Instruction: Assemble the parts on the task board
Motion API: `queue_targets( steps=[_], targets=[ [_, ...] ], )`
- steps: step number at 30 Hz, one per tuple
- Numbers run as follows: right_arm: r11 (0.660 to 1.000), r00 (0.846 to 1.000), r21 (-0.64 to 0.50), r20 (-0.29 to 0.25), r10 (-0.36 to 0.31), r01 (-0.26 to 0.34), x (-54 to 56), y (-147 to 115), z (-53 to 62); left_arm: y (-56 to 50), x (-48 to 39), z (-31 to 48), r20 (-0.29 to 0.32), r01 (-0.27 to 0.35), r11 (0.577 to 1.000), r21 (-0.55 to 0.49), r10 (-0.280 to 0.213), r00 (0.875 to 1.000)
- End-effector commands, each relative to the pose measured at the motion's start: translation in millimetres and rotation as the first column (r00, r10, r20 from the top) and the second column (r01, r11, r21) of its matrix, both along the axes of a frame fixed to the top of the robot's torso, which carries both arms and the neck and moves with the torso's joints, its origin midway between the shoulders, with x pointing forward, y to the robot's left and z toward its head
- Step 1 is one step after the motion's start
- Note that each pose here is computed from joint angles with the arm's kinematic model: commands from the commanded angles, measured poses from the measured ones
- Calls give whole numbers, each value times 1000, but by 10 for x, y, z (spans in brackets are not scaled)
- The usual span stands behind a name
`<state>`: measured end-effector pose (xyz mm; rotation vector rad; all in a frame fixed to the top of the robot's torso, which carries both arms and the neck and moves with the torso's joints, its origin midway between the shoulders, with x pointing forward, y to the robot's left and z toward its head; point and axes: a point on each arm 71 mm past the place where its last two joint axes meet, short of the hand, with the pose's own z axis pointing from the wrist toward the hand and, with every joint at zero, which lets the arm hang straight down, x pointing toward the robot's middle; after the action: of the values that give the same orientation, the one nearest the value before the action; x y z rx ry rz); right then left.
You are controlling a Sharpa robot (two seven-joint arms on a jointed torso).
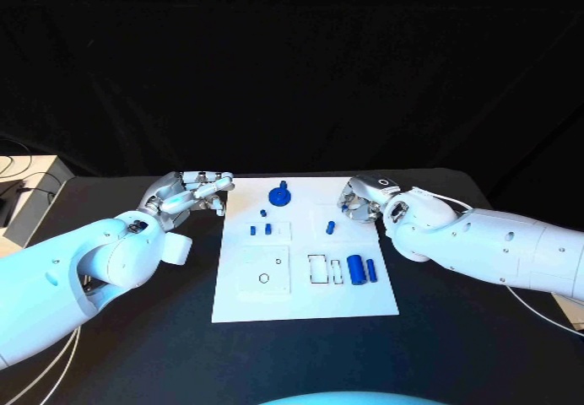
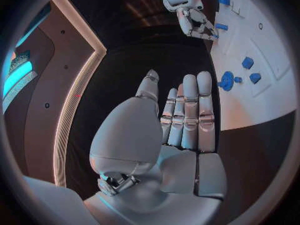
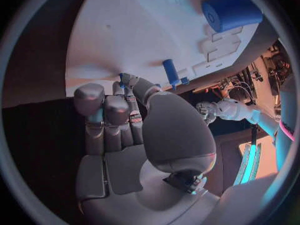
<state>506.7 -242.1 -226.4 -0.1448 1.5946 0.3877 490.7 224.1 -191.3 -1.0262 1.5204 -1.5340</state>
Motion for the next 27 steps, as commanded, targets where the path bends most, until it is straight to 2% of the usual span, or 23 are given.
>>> queue_targets(
  steps=[1, 8, 15, 22, 27],
  targets=[
    [993, 999, 122, 41, -3, -2, -5, -23, 116, -25, -2, 5, 5, 11, 1000, -6, -11, 1000],
    [973, 997, 230, 76, 14, -31, -60, -55, 327, -24, 12, -5, 4, 7, 1000, -7, -7, 1000],
    [955, 995, 287, 82, 50, -71, -198, 3, 456, -23, 25, -15, 2, 1, 1000, -8, -1, 1000],
    [939, 989, 312, 31, 143, -146, -336, 299, 429, -41, 42, -39, 0, -8, 1000, -14, 8, 1000],
    [941, 979, 275, 16, 202, -199, -465, 595, 337, -63, 46, -74, -4, -15, 1000, -21, 15, 1000]
  ],
)
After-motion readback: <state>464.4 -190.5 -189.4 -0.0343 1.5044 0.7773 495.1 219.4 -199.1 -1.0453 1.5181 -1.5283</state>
